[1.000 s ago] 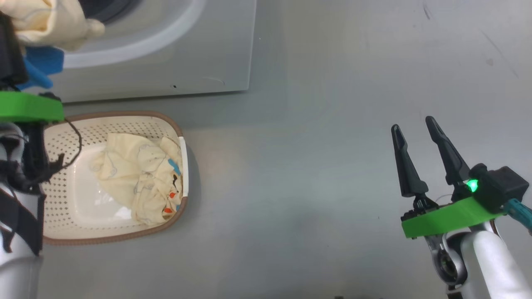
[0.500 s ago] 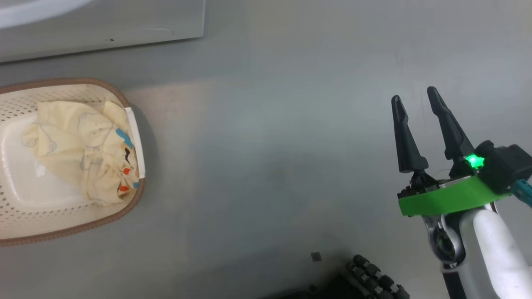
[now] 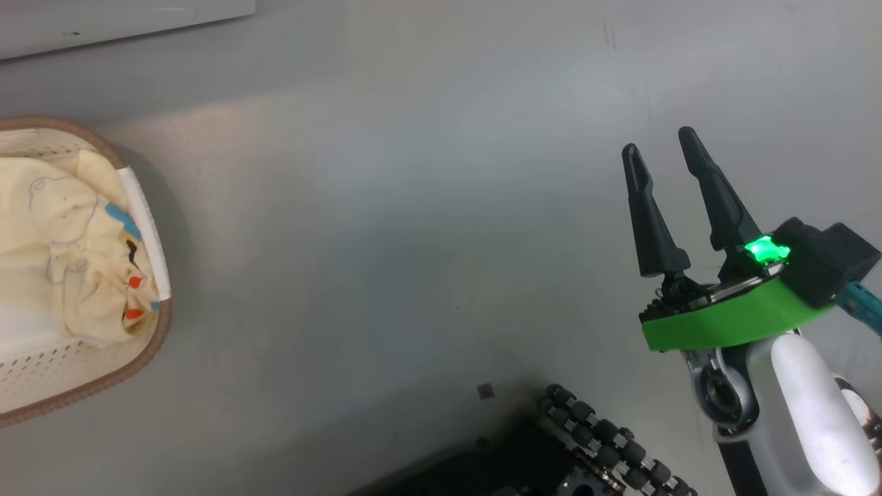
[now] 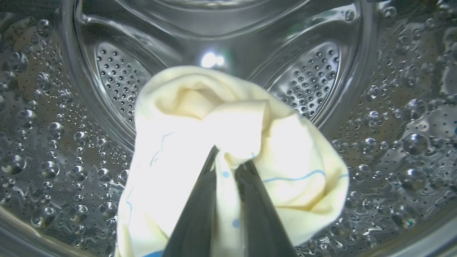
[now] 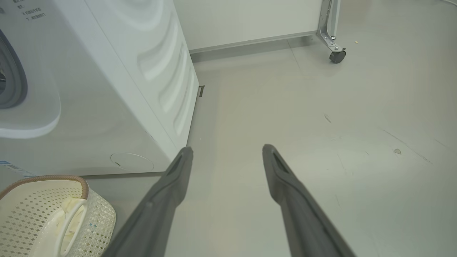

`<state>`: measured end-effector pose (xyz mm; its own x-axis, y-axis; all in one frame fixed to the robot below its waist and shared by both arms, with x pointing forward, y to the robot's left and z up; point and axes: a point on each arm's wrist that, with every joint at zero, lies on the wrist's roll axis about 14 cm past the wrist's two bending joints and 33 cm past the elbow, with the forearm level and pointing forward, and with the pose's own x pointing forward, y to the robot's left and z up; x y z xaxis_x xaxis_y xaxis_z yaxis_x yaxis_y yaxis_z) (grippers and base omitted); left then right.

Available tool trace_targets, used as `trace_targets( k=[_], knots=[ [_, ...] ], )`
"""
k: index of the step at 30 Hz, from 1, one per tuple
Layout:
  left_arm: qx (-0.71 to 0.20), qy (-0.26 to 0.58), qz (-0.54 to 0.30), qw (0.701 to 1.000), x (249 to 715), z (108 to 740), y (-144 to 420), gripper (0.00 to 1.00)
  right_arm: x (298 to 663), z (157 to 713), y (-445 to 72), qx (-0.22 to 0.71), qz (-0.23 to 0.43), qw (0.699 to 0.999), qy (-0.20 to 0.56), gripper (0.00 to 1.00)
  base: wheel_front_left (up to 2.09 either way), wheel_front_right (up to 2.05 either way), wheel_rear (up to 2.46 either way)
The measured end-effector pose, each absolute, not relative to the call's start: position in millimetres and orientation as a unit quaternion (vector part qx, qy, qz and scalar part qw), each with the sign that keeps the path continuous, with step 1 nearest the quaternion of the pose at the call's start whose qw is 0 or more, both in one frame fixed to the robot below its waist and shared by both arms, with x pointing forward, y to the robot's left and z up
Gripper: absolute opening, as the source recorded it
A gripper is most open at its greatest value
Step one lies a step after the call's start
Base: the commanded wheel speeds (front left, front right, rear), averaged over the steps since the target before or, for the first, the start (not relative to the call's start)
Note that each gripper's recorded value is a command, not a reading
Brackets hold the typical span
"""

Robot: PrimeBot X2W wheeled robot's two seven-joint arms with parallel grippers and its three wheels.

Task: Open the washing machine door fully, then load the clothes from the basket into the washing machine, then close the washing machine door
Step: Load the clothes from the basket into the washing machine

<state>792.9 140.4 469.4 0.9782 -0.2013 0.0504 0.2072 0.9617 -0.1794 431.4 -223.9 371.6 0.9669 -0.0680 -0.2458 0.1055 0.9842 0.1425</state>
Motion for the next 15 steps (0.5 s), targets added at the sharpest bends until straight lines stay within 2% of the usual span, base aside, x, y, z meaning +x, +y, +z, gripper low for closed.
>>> trace_targets(
  k=[15],
  knots=[
    [-0.078,0.032,-0.089,0.992,808.8,434.1,140.5,0.0,431.2,368.4,-227.2,0.08,-0.049,0.987,0.127,1.0,0.0,0.0,0.0]
  ],
)
